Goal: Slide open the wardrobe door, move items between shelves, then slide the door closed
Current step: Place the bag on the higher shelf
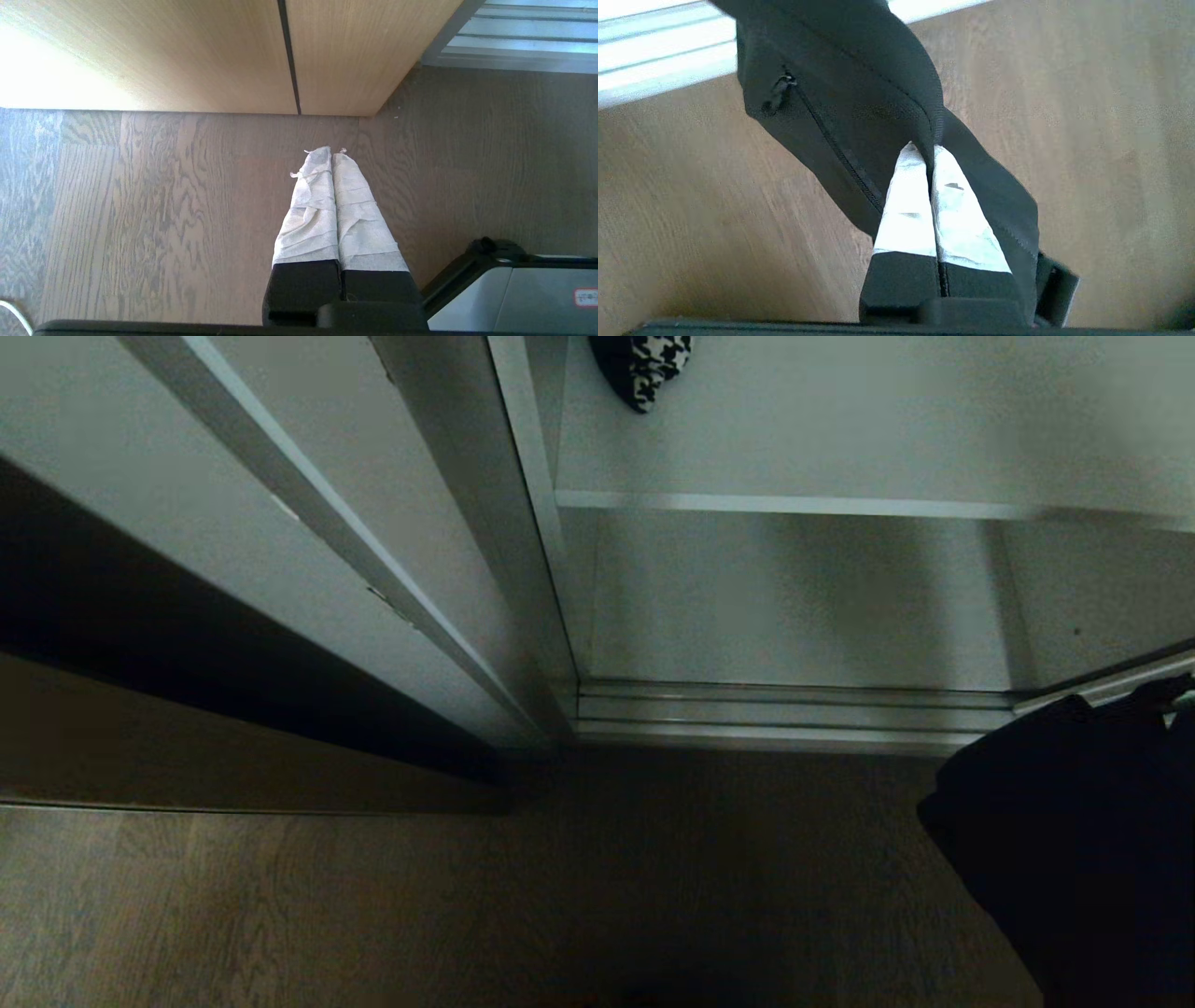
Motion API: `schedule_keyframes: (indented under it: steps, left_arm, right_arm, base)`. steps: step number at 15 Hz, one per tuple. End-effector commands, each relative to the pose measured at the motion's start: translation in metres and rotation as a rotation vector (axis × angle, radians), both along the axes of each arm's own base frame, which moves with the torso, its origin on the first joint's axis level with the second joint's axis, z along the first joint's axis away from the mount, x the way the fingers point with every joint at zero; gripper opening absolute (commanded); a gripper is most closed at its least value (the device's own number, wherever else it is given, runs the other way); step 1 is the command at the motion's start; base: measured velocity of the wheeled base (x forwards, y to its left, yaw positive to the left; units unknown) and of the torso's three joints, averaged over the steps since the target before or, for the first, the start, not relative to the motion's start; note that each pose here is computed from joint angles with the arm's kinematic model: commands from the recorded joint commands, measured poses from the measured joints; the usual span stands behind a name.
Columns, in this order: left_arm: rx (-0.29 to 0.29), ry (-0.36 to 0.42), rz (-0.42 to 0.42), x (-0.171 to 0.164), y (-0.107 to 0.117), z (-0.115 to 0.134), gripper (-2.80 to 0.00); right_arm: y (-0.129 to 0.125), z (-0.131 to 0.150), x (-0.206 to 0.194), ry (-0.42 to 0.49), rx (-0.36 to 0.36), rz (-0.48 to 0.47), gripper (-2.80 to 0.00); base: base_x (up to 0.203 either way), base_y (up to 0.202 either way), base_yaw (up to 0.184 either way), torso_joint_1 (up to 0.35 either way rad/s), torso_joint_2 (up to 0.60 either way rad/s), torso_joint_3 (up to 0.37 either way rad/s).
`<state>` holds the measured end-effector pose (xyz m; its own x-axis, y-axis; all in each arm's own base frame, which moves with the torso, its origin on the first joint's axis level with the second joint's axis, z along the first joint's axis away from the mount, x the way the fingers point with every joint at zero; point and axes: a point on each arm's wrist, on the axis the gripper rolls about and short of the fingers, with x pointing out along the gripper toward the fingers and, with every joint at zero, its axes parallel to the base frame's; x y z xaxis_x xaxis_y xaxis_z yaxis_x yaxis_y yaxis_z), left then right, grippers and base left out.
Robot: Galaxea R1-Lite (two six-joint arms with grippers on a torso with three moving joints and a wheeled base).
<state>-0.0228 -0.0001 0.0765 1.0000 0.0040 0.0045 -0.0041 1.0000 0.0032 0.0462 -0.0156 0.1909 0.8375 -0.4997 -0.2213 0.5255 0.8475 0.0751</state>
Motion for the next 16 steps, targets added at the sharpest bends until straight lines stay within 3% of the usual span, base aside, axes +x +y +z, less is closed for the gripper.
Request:
schedule_keyframes:
  steps: [1, 8, 16]
  left_arm:
    - [0.000, 0.001, 0.001, 0.000, 0.000, 0.000, -2.80]
    - [0.000, 0.001, 0.001, 0.000, 0.000, 0.000, -2.80]
    - [0.000, 0.001, 0.001, 0.000, 0.000, 0.000, -2.80]
  right_arm:
    - [0.001, 0.004, -0.008, -0.011, -0.004, -0.016, -2.80]
    - [0.008, 0.062, -0.054, -0.088, -0.016, -0.027, -2.80]
    - [0.010, 0.112, -0.068, -0.197, -0.037, -0.019, -2.80]
  base:
    - [0.000, 0.000, 0.000, 0.000, 0.00, 0.000]
    - [0.000, 0.000, 0.000, 0.000, 0.00, 0.000]
    - [0.000, 0.000, 0.000, 0.000, 0.00, 0.000]
